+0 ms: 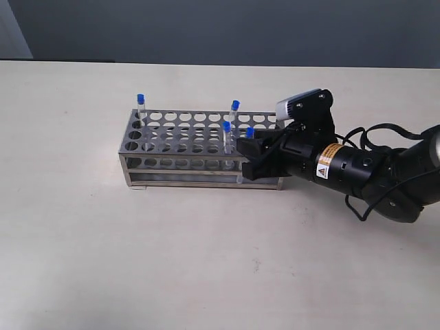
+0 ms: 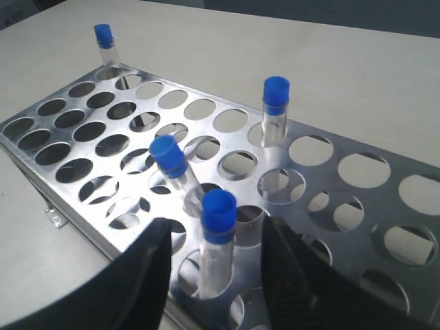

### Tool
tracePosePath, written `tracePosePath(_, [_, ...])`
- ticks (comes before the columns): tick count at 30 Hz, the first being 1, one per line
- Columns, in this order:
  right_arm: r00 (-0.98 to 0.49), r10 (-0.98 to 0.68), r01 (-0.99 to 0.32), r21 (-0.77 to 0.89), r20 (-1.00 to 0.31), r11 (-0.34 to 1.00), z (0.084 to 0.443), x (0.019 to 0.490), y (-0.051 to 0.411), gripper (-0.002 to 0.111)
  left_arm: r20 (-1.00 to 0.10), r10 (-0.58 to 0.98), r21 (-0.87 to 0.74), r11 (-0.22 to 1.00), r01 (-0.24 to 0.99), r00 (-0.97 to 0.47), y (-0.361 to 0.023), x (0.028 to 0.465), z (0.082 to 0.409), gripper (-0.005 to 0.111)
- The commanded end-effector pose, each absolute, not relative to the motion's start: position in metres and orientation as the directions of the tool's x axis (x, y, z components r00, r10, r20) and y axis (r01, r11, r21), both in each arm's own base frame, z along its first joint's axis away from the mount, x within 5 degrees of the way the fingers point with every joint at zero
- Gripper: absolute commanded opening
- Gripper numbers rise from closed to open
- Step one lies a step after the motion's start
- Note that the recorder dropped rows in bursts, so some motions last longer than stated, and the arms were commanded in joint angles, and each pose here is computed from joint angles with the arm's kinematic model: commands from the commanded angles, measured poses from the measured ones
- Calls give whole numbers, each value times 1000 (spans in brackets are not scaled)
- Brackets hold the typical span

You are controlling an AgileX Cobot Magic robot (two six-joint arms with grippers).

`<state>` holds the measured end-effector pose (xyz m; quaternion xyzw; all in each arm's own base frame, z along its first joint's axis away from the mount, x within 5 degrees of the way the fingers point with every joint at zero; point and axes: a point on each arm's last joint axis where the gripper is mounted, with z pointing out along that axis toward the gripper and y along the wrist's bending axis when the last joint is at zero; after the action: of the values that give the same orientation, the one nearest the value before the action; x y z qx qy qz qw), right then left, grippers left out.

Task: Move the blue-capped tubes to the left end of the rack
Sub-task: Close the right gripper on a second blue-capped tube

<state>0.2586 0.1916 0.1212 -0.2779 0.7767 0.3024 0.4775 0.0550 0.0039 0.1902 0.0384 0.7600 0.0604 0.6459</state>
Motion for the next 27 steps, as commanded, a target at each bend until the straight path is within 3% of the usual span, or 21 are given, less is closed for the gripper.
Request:
tracePosePath(1, [-367, -156, -727, 178, -917, 663, 121, 261, 191, 41, -980, 132, 136, 991, -12, -151, 3, 55, 192, 0])
tracePosePath(27, [-283, -208, -774, 95, -936, 627, 125, 267, 197, 41, -980, 132, 136, 991, -12, -151, 3, 55, 192, 0])
